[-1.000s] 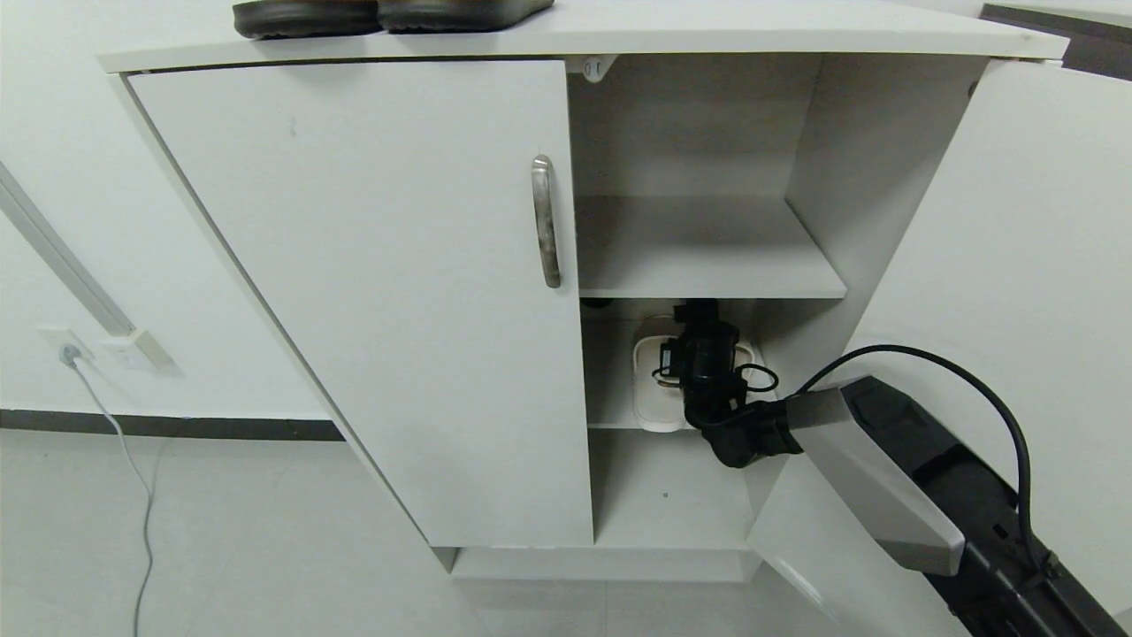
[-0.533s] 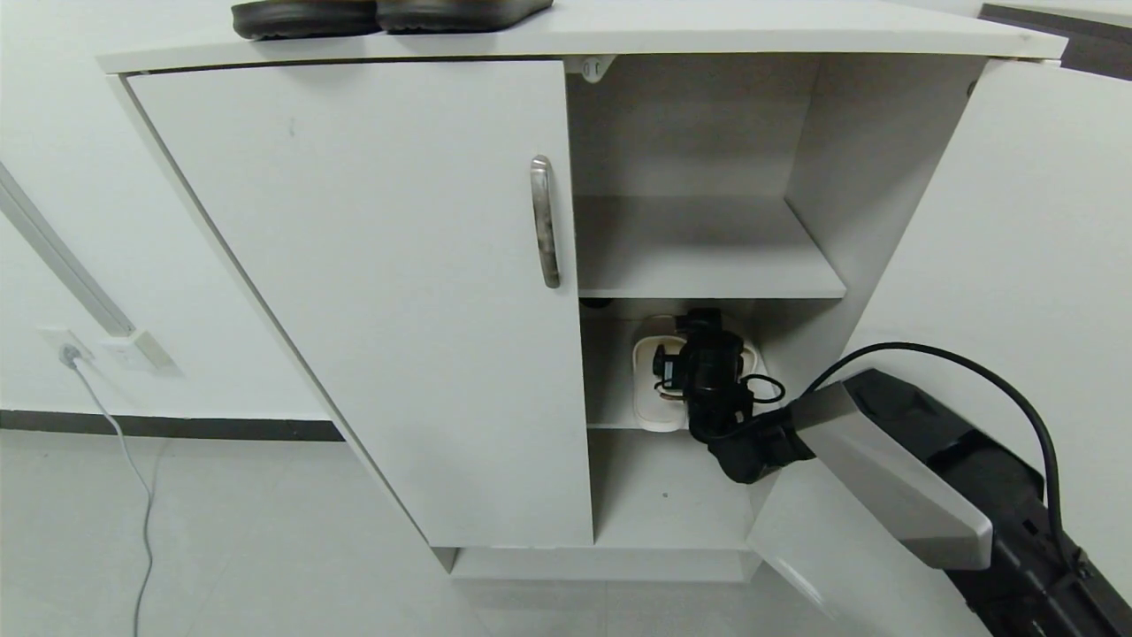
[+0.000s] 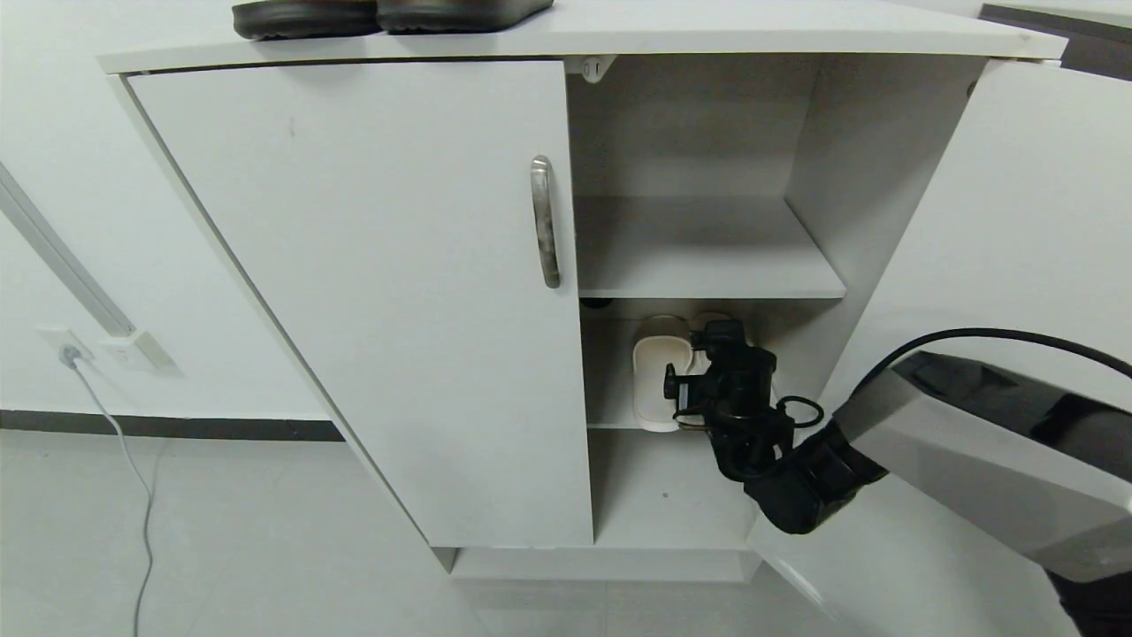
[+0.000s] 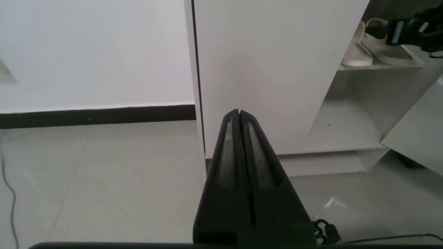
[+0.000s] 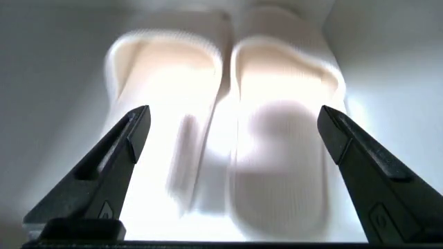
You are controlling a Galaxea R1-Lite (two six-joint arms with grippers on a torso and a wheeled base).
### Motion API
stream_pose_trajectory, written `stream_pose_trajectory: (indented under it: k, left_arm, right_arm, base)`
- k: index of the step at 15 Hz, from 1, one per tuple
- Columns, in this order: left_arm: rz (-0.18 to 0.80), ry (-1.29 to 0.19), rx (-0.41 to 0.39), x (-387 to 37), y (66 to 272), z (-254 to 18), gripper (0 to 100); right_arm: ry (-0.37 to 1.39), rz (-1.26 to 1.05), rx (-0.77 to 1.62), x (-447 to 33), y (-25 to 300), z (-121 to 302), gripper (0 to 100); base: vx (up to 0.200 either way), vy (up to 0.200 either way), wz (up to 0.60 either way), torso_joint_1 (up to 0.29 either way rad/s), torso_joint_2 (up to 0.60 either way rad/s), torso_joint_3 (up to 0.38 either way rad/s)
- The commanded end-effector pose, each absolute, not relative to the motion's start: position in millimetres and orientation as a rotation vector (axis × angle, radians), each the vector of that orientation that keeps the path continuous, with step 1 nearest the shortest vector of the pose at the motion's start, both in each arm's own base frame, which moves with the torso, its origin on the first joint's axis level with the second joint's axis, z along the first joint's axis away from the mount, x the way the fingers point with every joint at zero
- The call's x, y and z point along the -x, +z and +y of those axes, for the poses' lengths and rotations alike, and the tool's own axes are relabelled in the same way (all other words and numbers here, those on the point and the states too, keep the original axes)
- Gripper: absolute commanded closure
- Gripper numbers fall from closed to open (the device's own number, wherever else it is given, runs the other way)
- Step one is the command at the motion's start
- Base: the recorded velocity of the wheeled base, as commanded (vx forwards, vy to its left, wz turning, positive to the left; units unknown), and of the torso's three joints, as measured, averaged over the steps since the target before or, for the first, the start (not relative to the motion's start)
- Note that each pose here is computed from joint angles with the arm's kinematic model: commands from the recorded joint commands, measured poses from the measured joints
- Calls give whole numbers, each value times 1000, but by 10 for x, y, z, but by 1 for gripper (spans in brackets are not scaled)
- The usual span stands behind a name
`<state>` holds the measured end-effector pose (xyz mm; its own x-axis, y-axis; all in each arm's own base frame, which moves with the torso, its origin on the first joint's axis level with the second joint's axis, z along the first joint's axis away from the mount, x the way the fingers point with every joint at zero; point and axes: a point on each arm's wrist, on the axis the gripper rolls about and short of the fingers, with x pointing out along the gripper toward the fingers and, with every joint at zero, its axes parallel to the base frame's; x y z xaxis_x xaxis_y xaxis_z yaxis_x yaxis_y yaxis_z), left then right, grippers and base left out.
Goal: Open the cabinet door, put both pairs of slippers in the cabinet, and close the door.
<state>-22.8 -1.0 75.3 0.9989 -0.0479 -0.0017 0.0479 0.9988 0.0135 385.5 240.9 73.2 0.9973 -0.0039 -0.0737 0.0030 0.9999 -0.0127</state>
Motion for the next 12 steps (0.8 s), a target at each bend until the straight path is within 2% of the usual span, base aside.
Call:
stream_pose_trajectory:
  k: [1,6,12]
  left_arm:
    - [3,-48,-14,227,754,-10,100]
    - [3,-49,-14,227,754,-10,100]
    - [3,-49,-14,227,754,-10,100]
  right_arm:
    - [59,54,-3,-3312,1011,2348,0]
    - [172,65,9,-2616,1083,2277,0]
    - [192,67,11,-2553,1089,2305,0]
  base:
    - [0,0,0,0,0,0]
    - [0,0,0,0,0,0]
    - [0,0,0,0,0,0]
